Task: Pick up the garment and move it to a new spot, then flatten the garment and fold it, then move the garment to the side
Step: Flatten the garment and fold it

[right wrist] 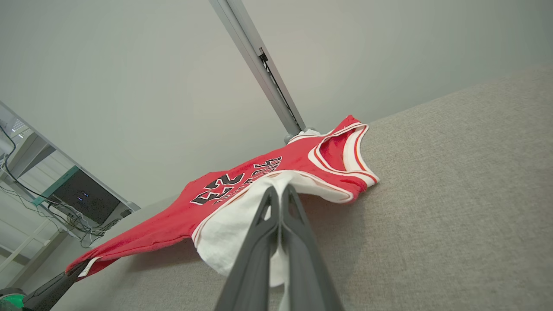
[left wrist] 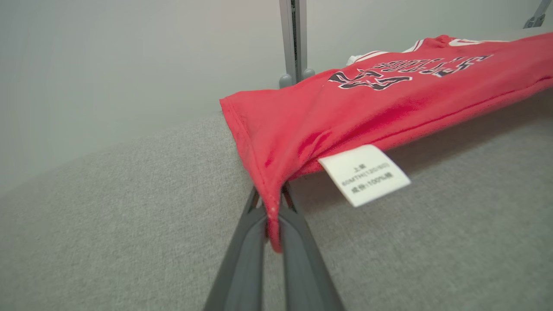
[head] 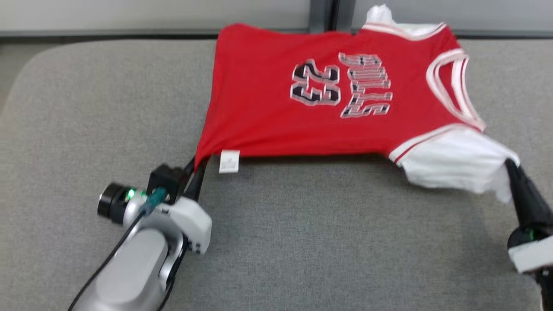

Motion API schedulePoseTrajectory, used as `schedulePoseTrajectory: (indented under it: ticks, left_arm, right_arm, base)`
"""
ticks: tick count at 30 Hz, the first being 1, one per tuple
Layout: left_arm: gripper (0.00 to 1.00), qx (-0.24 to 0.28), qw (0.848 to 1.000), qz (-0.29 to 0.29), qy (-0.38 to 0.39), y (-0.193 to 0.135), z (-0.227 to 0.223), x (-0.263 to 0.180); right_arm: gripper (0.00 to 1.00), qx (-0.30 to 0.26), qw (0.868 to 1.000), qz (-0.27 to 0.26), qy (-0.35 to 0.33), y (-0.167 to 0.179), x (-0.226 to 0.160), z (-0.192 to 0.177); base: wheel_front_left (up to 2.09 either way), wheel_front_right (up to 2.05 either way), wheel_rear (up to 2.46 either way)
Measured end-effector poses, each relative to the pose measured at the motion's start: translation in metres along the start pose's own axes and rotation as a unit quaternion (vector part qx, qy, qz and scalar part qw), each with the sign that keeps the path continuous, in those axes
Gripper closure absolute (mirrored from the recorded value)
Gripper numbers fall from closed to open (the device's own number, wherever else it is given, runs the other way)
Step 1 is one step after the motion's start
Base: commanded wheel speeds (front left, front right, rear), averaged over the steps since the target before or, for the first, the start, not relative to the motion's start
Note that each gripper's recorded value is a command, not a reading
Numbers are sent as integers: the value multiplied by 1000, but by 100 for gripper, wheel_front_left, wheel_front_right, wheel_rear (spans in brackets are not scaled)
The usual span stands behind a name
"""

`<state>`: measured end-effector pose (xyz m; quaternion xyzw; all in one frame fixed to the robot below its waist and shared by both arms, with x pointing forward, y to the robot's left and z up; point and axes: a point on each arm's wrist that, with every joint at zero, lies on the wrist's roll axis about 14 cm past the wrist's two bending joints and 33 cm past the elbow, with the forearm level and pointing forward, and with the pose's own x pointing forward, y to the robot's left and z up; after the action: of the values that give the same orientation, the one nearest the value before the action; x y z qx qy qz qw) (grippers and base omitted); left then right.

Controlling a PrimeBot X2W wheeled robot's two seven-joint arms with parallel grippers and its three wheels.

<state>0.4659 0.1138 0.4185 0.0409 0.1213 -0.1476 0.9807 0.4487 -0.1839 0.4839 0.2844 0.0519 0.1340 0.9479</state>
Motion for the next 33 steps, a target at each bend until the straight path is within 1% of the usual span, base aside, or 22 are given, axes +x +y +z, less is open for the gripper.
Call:
schedulePoseTrajectory:
  ticks: [5, 9, 14, 16, 21, 23, 27, 33]
  left_arm:
    - [100, -22, 999, 11, 32, -2, -28, -74]
    - [100, -39, 998, 11, 46, -19, -45, -128]
    - [100, -81, 995, 8, 58, -52, -55, -172]
    - [100, -88, 994, 7, 65, -60, -57, -180]
    - [100, -93, 992, -3, 85, -70, -53, -189]
    - [100, -92, 991, -6, 97, -71, -51, -190]
    - [100, -100, 988, -11, 119, -70, -45, -188]
    - [100, -92, 985, -39, 138, -65, -18, -171]
  right_arm:
    - [100, 19, 999, -16, 31, 16, -60, -24]
    - [100, 25, 997, -36, 58, 21, -111, -47]
    - [100, 26, 994, -62, 84, 21, -160, -66]
    - [100, 20, 993, -71, 93, 19, -170, -70]
    - [100, 21, 991, -92, 95, 13, -177, -70]
    - [100, 13, 990, -95, 101, 10, -174, -69]
    - [100, -2, 991, -92, 99, 7, -160, -56]
    - [100, -24, 992, -63, 106, 10, -127, -32]
  base:
    - [0, 0, 0]
    - [0, 0, 0]
    - [0, 0, 0]
    - [0, 0, 0]
    - [0, 0, 0]
    - [0, 0, 0]
    - [0, 0, 0]
    - [0, 0, 0]
